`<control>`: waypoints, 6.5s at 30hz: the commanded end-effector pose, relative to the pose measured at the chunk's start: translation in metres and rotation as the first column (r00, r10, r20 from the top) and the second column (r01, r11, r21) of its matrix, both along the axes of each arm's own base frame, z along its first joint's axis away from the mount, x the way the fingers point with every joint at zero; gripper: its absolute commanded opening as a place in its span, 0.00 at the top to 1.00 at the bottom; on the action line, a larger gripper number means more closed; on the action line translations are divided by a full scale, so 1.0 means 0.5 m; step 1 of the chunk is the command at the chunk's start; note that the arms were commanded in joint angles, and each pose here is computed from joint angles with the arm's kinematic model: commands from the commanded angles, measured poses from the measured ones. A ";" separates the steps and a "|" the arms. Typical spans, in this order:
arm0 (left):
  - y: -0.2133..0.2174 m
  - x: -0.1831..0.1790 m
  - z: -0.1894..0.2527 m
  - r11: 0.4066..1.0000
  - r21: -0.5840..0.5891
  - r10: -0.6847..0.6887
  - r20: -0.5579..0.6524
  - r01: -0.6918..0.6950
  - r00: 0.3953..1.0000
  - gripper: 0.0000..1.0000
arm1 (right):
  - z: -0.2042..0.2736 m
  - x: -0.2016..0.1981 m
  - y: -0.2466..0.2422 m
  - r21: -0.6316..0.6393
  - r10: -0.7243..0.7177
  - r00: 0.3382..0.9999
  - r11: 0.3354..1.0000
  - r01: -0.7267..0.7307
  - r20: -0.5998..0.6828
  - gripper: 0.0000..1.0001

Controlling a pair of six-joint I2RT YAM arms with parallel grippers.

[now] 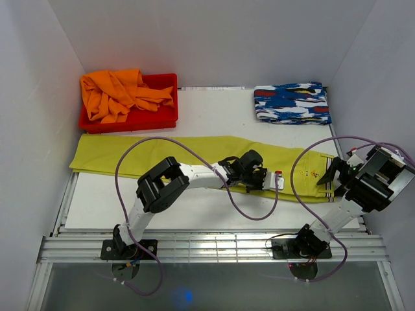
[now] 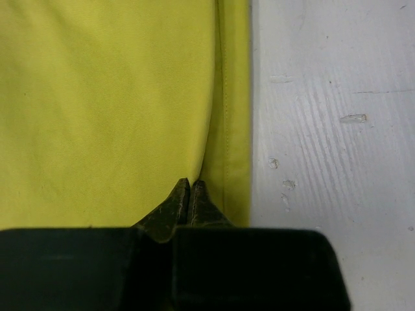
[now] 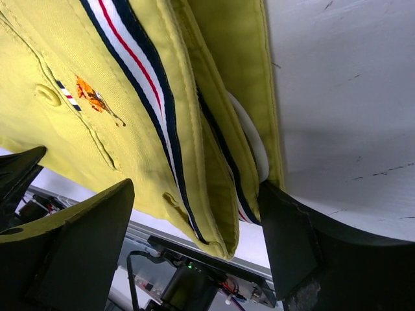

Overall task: Fold and stack the trousers
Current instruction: Fold the trousers

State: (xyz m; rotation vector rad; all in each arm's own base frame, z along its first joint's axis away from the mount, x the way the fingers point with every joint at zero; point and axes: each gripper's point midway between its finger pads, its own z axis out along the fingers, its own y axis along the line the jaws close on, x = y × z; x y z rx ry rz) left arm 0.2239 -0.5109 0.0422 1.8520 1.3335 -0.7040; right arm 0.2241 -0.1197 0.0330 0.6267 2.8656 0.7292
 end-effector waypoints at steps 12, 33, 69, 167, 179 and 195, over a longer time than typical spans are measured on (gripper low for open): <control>-0.045 -0.018 0.100 0.997 -0.073 -0.015 -0.073 0.009 0.997 1.00 | 0.080 0.029 0.007 0.117 -0.071 0.994 0.991 0.061 0.079 0.18; -0.028 0.000 0.081 0.999 -0.041 0.023 -0.096 -0.027 0.995 1.00 | 0.098 0.011 -0.028 0.063 -0.022 0.998 0.998 0.018 0.058 0.18; -0.011 0.018 0.122 0.997 -0.035 0.052 -0.299 -0.066 0.953 1.00 | -0.018 -0.026 -0.041 0.005 0.003 0.996 1.000 -0.002 -0.092 0.20; 0.301 0.443 0.114 0.852 -0.022 0.357 -0.706 -0.523 0.611 1.00 | 0.235 0.382 0.369 -0.600 0.824 0.254 0.548 -0.582 0.506 0.22; 0.315 0.282 0.174 0.950 -0.120 0.238 -0.323 -0.289 0.916 1.00 | 0.219 0.464 0.451 -0.486 0.770 0.293 0.600 -0.635 0.566 0.30; 0.362 0.147 -0.049 0.961 0.131 0.240 0.047 -0.244 0.970 1.00 | 0.068 0.290 0.531 -0.505 0.918 0.107 0.304 -0.808 0.381 0.35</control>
